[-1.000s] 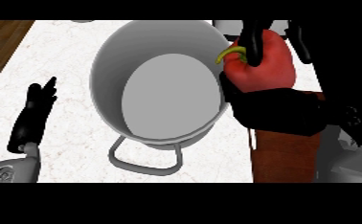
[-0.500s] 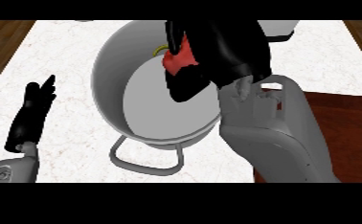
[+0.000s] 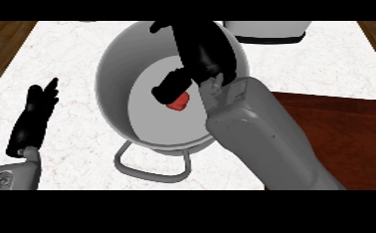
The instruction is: Pick the bell pepper from the tray and place it in the pot
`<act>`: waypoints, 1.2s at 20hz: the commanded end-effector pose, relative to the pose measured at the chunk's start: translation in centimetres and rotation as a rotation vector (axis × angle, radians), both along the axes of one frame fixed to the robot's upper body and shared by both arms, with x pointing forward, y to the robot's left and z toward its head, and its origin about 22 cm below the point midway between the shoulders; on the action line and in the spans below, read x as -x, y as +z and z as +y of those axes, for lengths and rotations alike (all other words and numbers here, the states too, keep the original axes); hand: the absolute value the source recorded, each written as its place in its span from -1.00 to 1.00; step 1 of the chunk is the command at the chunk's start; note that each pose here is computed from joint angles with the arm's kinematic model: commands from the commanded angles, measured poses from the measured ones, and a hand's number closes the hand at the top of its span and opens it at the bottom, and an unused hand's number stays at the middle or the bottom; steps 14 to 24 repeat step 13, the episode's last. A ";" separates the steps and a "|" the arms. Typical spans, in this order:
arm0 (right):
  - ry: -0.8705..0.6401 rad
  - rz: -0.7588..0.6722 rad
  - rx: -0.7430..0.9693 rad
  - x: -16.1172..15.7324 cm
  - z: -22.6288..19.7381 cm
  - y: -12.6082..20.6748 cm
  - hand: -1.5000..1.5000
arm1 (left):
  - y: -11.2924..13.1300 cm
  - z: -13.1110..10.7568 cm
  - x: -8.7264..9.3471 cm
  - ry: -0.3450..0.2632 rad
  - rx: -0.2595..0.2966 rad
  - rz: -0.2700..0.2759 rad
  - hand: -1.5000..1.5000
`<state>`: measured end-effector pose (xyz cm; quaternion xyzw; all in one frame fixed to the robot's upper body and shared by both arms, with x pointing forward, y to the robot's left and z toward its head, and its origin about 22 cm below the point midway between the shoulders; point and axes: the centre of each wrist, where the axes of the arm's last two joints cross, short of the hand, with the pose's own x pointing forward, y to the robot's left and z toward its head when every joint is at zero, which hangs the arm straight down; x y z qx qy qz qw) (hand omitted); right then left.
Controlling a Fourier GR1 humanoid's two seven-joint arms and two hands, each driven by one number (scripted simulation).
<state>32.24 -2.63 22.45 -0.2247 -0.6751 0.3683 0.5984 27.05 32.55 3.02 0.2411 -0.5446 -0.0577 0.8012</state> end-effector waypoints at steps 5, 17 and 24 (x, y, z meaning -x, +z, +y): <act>-0.131 -0.113 -0.419 -1.1 -0.7 -1.3 -1.00 | -0.7 -0.7 0.3 -0.005 0.006 -0.001 0.00; -0.261 -0.213 -0.583 -2.2 -9.3 -1.0 -1.00 | -0.9 -0.9 0.4 0.036 0.007 0.000 0.00; -0.261 -0.213 -0.583 -2.2 -9.3 -1.0 -1.00 | -0.9 -0.9 0.4 0.036 0.007 0.000 0.00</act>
